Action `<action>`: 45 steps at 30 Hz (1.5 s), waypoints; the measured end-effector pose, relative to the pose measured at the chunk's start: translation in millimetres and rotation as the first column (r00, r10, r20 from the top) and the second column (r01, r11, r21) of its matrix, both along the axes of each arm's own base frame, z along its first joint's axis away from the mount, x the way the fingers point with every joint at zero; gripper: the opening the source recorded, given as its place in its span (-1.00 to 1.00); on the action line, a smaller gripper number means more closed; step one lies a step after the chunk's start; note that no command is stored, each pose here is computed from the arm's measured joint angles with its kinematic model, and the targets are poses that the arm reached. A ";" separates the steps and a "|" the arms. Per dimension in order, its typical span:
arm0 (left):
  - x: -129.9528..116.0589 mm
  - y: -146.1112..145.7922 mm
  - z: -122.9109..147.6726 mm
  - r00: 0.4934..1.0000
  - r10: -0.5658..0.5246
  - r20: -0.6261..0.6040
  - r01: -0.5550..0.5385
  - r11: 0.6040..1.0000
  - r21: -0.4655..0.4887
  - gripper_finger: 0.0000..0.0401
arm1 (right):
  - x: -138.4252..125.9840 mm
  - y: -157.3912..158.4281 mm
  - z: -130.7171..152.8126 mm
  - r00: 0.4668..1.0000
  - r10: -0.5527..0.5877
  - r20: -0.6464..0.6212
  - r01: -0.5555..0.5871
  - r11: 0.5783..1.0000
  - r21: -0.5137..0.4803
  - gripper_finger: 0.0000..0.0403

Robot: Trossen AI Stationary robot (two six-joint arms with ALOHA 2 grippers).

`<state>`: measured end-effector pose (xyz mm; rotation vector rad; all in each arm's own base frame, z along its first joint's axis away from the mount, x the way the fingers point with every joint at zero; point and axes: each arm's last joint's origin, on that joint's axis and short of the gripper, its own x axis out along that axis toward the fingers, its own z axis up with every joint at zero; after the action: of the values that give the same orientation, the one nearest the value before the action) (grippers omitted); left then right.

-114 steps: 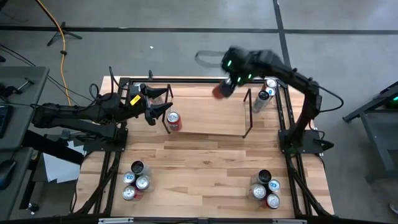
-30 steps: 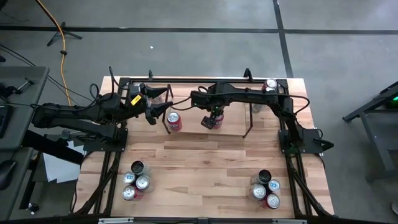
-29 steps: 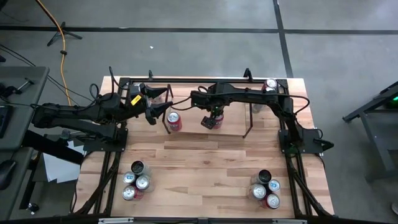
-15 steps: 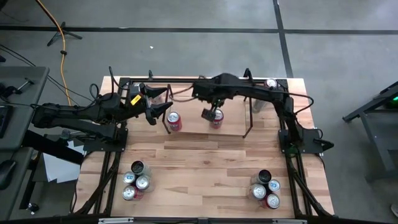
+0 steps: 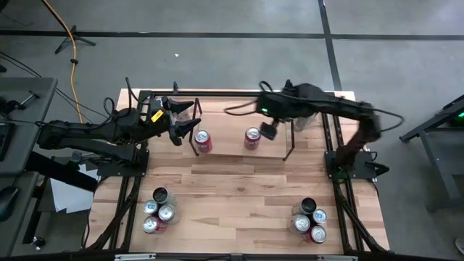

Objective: Place canned beverage on shelf
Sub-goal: Put the red soda can on the shelf aligned with the other red soda can

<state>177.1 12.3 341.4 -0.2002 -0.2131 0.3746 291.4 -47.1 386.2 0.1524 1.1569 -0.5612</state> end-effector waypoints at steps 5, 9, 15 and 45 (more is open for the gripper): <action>-0.1 0.3 0.0 1.000 0.013 -0.002 -0.013 1.000 0.004 0.68 | -30.2 10.6 -18.5 0.990 0.033 0.136 -0.050 0.991 0.122 0.94; -0.1 0.4 -0.1 1.000 0.014 -0.003 -0.014 1.000 0.003 0.68 | -40.1 13.6 -32.8 0.981 0.111 0.162 -0.136 0.979 0.150 0.94; 0.0 0.4 -0.2 1.000 0.014 -0.003 -0.014 1.000 0.002 0.68 | -29.9 12.9 -61.1 0.992 0.098 0.082 -0.113 0.975 0.194 0.77; 0.0 0.6 -0.3 1.000 0.020 0.003 -0.020 1.000 -0.016 0.68 | 34.5 16.1 -129.2 0.991 0.131 -0.034 -0.126 0.986 0.108 -1.00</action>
<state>177.2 12.9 341.1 -0.2146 -0.2151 0.3961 325.9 -31.0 257.0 0.1562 1.2277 -0.3909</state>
